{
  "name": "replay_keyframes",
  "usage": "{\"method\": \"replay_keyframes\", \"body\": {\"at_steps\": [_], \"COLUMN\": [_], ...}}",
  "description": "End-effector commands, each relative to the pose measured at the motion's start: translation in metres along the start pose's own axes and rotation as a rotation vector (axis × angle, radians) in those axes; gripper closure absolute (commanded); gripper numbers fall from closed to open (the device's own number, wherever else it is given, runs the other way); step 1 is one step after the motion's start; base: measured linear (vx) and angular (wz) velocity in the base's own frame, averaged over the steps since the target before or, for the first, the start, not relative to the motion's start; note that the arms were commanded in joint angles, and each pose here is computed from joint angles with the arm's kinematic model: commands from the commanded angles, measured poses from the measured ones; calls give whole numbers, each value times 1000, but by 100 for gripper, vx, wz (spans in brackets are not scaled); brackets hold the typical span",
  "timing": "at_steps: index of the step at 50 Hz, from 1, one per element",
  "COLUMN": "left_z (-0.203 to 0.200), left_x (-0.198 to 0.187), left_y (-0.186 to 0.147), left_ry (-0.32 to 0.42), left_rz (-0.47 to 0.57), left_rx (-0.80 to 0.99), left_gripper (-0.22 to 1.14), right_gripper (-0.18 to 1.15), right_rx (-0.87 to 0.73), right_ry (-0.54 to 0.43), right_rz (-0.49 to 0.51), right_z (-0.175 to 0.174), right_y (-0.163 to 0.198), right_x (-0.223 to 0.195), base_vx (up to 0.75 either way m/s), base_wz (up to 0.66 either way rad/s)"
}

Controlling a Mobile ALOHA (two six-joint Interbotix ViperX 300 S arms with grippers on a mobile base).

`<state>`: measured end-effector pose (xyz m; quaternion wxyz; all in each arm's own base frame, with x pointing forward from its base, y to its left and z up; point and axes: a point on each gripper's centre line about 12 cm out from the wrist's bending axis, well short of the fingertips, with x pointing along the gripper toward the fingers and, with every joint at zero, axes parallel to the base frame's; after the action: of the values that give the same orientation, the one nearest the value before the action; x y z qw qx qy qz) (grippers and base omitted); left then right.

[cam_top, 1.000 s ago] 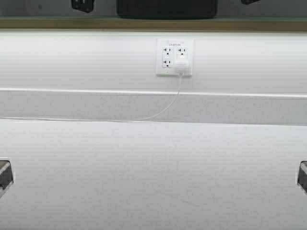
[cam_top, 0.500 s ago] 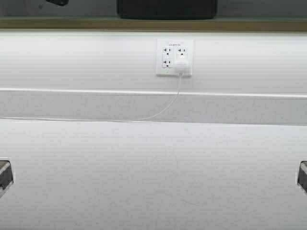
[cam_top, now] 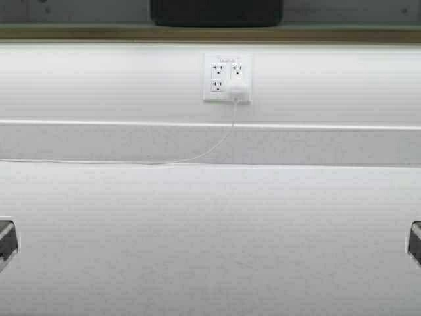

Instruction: Open the cabinet, put the pot inside, then close it

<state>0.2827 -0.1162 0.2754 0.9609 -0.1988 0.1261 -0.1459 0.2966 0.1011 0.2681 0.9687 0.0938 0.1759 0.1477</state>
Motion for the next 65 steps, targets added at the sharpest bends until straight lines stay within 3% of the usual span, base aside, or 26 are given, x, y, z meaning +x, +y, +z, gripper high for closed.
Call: {"method": "replay_keyframes", "body": {"at_steps": [1,14,30,58,65], "left_z": [-10,-34,-39,-23,-9], "left_x": [-16,-18,-13,-9,-7], "left_y": [5,15,15,7,15], "left_ry": [14,84,115,79,68], "left_rz": [0,13,-1,-18,24], "left_rx": [22,94,251,296,283], "left_gripper": [86,86,86,87,87], "right_gripper": [90,90,90,90,90], "right_rx": [-15,-79,-131,-150,-149], "right_ry": [14,27,34,1,-10], "right_rz": [28,31,41,41,32], "right_z": [-8,-12,-19,-4,3], "right_y": [8,8,8,11,10], "right_x": [-1,8,2,-1,-2], "base_vx": [-16,-22,-23,-27,-26], "base_wz": [-11,-13,-11,4,4]}}
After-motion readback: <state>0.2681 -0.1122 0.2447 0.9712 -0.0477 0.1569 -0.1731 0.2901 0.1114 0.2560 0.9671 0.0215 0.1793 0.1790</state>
